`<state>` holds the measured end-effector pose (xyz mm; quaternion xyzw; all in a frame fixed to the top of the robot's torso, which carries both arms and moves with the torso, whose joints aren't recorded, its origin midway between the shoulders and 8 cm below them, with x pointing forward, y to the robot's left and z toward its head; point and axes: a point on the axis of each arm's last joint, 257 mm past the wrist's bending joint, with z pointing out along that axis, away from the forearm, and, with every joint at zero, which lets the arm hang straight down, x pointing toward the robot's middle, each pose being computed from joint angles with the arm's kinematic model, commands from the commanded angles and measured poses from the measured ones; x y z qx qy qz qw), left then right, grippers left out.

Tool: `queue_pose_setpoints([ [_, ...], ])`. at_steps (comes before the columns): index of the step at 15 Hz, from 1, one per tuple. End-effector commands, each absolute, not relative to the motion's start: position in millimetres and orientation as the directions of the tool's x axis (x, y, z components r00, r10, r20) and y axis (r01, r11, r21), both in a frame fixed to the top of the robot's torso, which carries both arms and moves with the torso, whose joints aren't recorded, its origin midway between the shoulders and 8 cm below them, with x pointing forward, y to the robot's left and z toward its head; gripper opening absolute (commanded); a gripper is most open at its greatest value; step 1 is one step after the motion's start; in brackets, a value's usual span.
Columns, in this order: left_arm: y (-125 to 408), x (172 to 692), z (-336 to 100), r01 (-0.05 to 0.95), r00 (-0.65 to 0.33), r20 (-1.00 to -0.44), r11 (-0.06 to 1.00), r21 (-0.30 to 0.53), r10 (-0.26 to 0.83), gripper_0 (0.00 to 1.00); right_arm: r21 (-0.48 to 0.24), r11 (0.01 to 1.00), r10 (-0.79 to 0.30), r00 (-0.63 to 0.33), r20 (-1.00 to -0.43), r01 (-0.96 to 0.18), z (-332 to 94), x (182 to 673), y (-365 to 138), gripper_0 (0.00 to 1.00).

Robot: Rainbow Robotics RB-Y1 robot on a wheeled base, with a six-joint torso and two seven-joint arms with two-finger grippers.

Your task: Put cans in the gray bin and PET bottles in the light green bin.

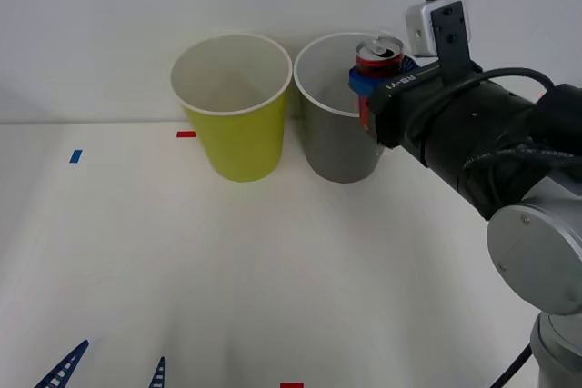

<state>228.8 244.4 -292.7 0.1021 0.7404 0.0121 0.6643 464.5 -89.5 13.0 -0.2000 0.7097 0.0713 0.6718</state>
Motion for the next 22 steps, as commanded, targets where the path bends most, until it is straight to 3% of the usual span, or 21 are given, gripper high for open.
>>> queue_pose_setpoints([
  [1,244.4,228.8,-292.7,0.135,-0.097,-0.981,0.979,0.154,0.168,1.0,-0.158,0.921,-0.171,-0.004,-0.985,-0.356,36.3,498.0,-96.7,0.0],
  [11,244.4,228.8,-292.7,0.135,-0.097,-0.981,0.979,0.154,0.168,1.0,-0.083,0.937,-0.039,0.135,-0.99,-0.339,38.9,572.4,-100.6,0.0],
  [22,244.4,228.8,-292.7,0.135,-0.097,-0.981,0.979,0.154,0.168,1.0,-0.054,0.931,-0.019,0.1,-0.995,-0.362,36.1,600.6,-91.7,0.0],
])
